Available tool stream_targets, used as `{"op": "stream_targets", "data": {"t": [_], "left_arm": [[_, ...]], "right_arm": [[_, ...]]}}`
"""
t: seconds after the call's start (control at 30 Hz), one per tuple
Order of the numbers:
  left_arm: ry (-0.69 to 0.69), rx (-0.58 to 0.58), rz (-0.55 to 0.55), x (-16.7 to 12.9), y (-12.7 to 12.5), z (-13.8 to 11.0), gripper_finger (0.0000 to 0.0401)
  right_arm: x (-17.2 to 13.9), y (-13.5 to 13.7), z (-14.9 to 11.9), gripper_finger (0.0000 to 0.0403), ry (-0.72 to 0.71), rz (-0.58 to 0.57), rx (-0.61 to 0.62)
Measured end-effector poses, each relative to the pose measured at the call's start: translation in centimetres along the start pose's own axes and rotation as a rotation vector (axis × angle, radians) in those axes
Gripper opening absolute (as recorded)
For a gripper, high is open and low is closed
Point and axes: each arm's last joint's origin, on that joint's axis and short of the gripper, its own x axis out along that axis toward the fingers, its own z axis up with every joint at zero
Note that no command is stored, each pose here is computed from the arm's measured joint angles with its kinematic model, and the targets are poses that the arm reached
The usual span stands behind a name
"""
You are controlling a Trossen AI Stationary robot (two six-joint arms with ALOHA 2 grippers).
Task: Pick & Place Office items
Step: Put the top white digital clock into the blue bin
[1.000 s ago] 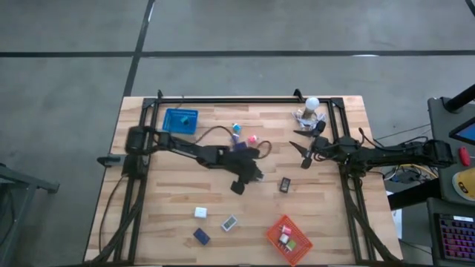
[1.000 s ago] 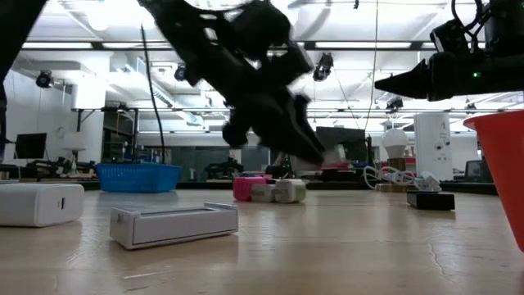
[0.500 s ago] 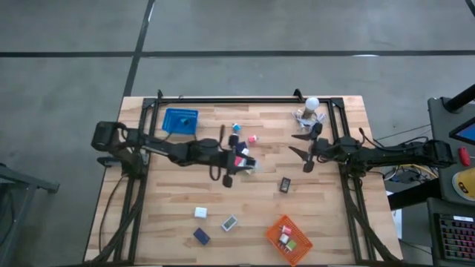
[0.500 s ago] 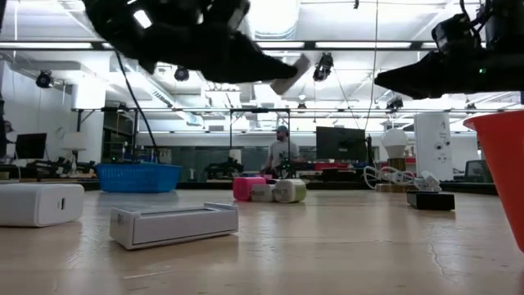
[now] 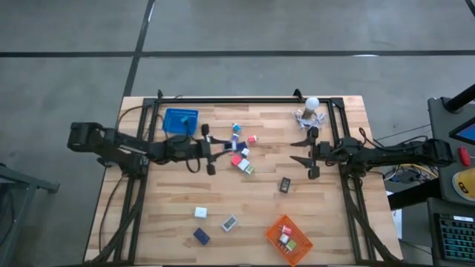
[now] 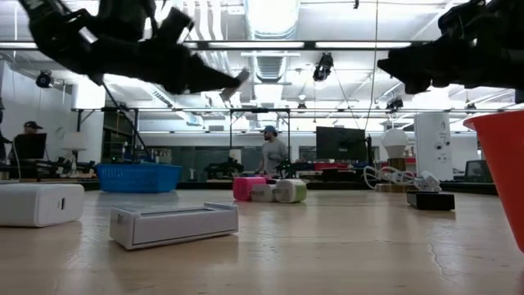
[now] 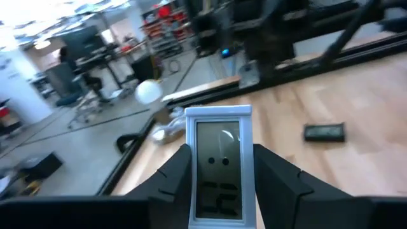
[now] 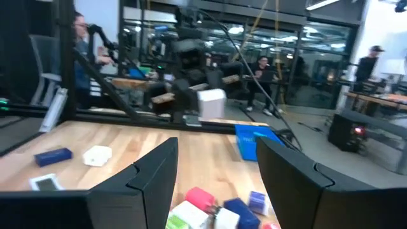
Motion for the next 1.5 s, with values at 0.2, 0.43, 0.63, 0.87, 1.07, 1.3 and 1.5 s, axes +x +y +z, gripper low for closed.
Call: {"op": "stream_targets", "data": {"t": [0.2, 0.43, 0.63, 0.87, 1.07, 1.3, 1.5], "left_arm": [[-0.003, -0.047, 0.081, -3.1, 1.9, -1.1, 0.0128], [0.034, -0.11, 0.103, -5.6, 3.6, -2.7, 0.0128], [0.068, -0.16, 0.124, -6.7, 4.9, -3.6, 0.0128], [0.116, -0.171, 0.175, -7.2, 6.3, -4.4, 0.0128], [0.188, -0.211, 0.242, -7.9, 7.4, -5.9, 0.0128], [0.246, -0.327, 0.342, -9.0, 8.5, -7.6, 0.0128], [0.34, -0.366, 0.427, -9.5, 8.9, -8.6, 0.0128]], "right_arm": [[0.1, 0.4, -0.1, 0.021, 0.004, 0.037, 0.007], [0.2, 0.5, -0.2, 0.021, 0.01, 0.048, 0.012], [0.2, 0.5, -0.2, 0.021, 0.01, 0.052, 0.011], [0.2, 0.5, -0.3, 0.021, 0.022, 0.053, 0.009], [0.3, 0.6, -0.4, 0.021, 0.028, 0.054, 0.009], [0.3, 0.6, -0.5, 0.021, 0.036, 0.054, 0.005], [0.3, 0.6, -0.5, 0.021, 0.035, 0.053, 0.002]]}}
